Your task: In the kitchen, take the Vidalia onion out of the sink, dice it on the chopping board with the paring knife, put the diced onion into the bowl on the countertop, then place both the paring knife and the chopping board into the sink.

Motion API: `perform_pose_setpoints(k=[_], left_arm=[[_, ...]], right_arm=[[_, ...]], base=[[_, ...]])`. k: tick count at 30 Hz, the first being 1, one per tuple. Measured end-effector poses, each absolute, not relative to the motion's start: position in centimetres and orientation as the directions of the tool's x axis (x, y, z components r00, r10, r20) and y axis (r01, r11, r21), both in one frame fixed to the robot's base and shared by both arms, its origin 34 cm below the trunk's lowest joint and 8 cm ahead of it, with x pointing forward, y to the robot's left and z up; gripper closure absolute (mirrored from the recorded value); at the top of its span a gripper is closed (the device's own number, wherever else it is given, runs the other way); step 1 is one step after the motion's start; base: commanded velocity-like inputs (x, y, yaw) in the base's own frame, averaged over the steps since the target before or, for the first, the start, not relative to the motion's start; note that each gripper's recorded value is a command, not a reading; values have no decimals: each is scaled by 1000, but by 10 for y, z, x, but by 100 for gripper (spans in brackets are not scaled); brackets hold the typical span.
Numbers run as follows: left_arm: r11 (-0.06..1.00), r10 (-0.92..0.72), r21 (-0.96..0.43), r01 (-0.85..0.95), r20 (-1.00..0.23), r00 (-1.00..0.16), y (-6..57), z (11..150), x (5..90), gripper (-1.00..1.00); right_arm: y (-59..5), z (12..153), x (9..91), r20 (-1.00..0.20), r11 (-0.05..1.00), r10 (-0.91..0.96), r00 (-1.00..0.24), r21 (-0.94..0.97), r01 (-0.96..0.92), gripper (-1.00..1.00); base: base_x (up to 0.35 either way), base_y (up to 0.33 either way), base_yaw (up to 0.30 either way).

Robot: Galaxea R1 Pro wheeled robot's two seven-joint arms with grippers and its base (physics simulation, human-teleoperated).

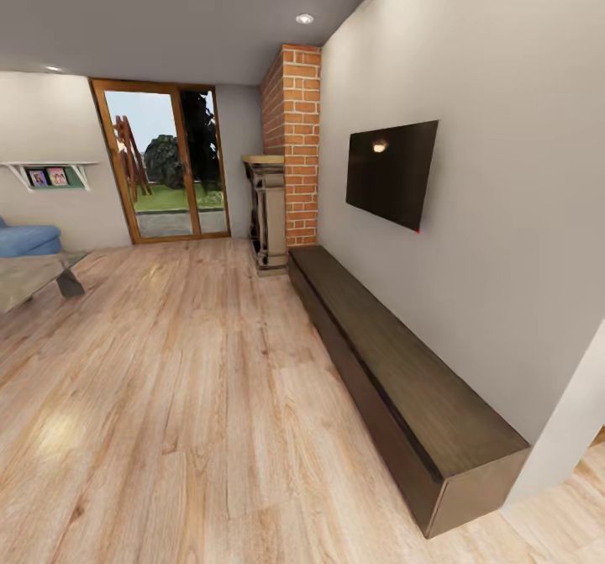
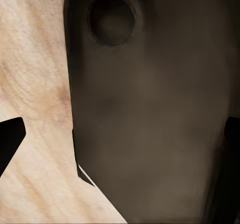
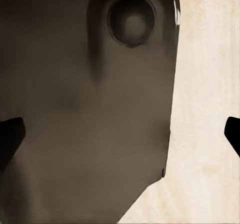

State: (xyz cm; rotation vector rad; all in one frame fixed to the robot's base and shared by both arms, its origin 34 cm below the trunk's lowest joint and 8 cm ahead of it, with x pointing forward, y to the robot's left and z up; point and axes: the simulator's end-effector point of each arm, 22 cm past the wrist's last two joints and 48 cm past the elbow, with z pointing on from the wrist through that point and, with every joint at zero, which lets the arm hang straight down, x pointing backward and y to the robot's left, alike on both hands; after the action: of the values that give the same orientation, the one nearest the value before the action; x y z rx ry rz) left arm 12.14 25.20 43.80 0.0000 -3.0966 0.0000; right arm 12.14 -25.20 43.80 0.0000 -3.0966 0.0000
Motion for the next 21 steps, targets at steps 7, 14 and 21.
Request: perform_pose_setpoints(k=[7,14,21], left_arm=[[1000,0,-2,0,45,-999,251,438,121,-100],[1000,0,5,0,45,-999,257,438,121,-100],[1000,-4,7,-4,45,-999,258,438,121,-100]], right_arm=[[-248,438,126,37,1000,3,-999,4,3,-100],[-219,438,138,13,999,4,-1000,41,5,-100],[-217,438,138,13,999,8,-1000,44,8,-100]], base=[[0,0,0],[0,0,0],[0,0,0]])
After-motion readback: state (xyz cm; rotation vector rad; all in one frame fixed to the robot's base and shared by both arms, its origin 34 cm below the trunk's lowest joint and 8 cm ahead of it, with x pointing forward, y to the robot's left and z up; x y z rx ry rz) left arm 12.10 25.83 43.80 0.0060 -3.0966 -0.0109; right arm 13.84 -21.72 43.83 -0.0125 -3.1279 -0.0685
